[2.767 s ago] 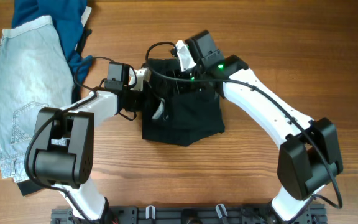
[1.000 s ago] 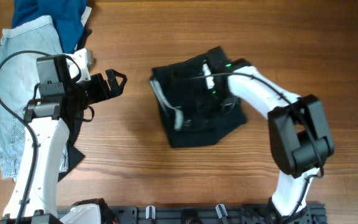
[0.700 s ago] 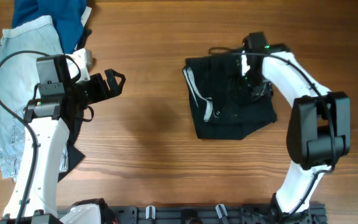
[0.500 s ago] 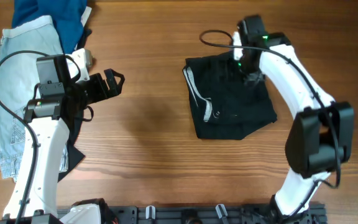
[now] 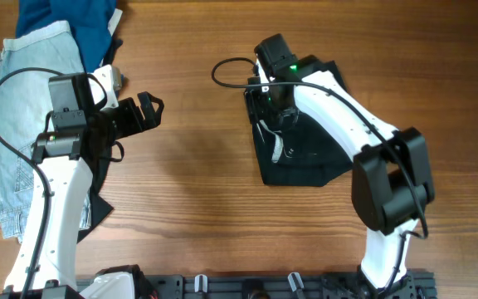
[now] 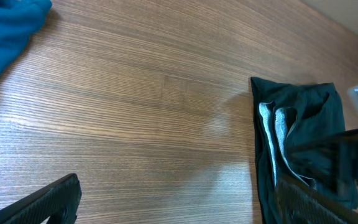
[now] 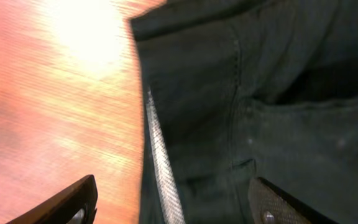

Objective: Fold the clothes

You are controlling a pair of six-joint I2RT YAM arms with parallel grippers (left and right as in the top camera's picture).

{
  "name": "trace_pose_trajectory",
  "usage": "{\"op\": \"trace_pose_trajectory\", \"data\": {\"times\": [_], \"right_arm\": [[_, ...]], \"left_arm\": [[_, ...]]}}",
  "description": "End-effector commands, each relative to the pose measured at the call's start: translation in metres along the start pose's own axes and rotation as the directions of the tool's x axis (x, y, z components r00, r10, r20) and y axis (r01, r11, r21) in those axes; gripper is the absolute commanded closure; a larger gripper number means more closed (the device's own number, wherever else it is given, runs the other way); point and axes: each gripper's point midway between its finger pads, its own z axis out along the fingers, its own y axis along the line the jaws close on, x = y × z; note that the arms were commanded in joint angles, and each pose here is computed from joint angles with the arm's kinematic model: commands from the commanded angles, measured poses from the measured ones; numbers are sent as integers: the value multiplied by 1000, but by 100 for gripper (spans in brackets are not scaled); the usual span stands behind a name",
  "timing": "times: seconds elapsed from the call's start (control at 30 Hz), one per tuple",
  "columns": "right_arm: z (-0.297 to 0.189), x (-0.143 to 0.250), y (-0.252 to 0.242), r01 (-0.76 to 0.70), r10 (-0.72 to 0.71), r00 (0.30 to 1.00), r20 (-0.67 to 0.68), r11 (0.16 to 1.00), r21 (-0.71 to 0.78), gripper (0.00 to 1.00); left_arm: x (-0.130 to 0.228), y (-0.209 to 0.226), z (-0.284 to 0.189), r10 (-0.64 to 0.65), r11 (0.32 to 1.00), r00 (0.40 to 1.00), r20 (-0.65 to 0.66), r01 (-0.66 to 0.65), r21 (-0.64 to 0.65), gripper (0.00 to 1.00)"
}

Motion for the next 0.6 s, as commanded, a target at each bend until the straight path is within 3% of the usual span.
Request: {"op": "trace_pose_trajectory", "data": {"times": [0.0,0.3,0.4,0.47,0.57], "right_arm": [[25,5,-14,-46,48,998,-30,996,73,22],[64,23,-11,-52,57,995,-85,997,64,33],[75,31,-15,-79,88,990,-106,993,82,55],[82,36,-18,-100,112,986,-125,990,95,76],[92,45,-27,-121,141,979,-146,982,143,91]], "left_arm": [[-7,0,-4,2,1000,1000,21,-1,-11,0],[-7,1,-4,1,1000,1000,21,-1,-14,0],[-7,1,-4,1,1000,1000,21,-1,-14,0],[-7,1,-4,1,1000,1000,21,-1,-14,0],[-7,1,-4,1,1000,1000,21,-1,-14,0]]}}
